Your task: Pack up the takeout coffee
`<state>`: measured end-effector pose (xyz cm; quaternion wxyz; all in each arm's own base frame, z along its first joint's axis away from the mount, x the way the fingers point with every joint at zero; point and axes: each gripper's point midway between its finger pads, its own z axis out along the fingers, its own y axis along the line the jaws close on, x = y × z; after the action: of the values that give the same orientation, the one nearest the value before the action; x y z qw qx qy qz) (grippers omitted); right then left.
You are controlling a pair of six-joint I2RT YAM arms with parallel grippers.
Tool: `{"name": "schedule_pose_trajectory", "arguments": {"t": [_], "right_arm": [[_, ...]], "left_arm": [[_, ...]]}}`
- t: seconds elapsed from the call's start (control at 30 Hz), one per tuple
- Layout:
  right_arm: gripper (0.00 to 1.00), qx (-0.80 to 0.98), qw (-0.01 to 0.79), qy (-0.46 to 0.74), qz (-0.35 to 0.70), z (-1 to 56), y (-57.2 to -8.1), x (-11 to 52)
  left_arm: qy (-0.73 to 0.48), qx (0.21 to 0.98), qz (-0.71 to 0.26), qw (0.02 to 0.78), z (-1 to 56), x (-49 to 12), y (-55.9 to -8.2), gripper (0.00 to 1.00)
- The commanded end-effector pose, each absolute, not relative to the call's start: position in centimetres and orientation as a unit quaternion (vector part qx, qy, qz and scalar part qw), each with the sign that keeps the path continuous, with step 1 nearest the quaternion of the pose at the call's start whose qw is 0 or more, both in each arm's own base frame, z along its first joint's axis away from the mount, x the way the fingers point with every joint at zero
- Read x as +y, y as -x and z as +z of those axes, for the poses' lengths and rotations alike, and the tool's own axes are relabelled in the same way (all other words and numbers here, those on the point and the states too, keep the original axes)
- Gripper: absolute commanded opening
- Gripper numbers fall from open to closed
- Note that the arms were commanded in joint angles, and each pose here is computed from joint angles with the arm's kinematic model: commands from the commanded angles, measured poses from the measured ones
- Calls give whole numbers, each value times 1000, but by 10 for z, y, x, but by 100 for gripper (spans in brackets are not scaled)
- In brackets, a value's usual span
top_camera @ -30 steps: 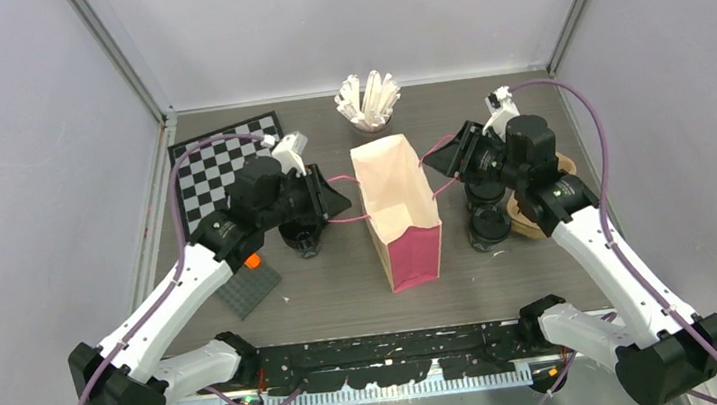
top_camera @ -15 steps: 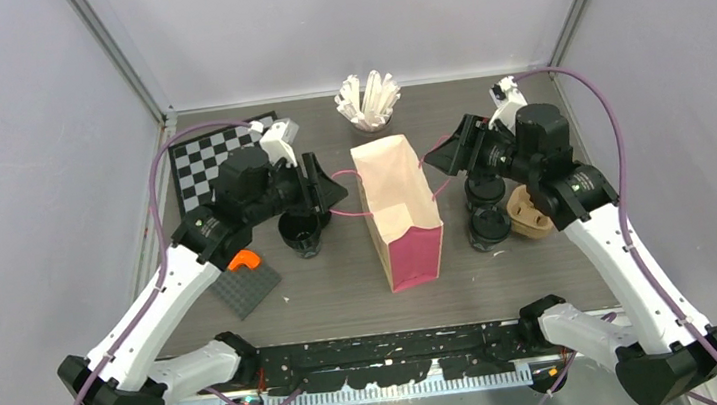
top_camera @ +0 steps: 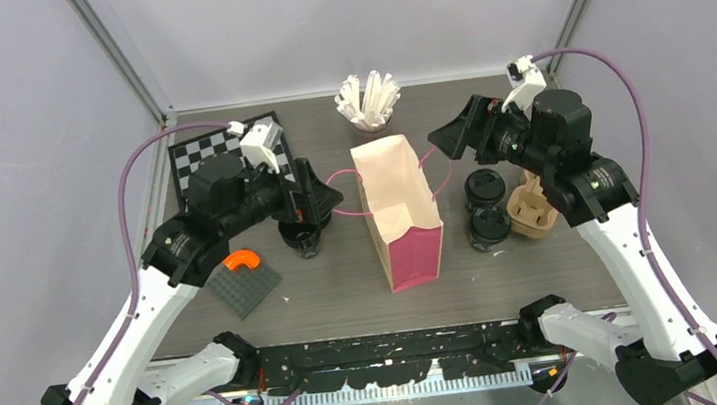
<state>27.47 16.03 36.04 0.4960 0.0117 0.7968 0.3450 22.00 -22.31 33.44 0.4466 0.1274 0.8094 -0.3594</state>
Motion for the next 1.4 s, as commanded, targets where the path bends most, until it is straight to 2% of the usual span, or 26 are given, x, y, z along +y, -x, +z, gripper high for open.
{"name": "schedule_pose_trajectory", "arguments": {"t": [0.0,0.13,0.23,0.33,0.53,0.8,0.97,1.13,1.27,1.37], "right_arm": [[89,757,591,-28,278,408,-302,134],[88,754,625,-93,182,411,-324,95],[87,765,618,-153,100,384,-334,64],[87,787,586,-192,29,361,-337,41],[87,838,476,-253,-86,308,-332,-6],[78,875,366,-283,-142,224,-320,-49],[66,882,335,-311,-114,201,-318,-69],[67,890,301,-322,-118,176,-313,-87],[71,896,290,-324,-91,161,-317,-91],[69,905,279,-313,-70,152,-321,-89]], "left_arm": [[-132,801,-332,480,350,-207,-218,100],[-100,817,-312,474,342,-199,-224,100],[-83,844,-295,441,319,-199,-227,100],[-60,886,-263,377,298,-193,-219,100],[-36,916,-286,281,289,-197,-186,100],[-23,914,-298,274,277,-193,-175,94],[-38,911,-290,292,283,-185,-172,91],[-83,886,-321,326,314,-193,-171,95],[-103,868,-360,326,327,-208,-171,97],[-106,852,-396,325,335,-222,-172,97]]}}
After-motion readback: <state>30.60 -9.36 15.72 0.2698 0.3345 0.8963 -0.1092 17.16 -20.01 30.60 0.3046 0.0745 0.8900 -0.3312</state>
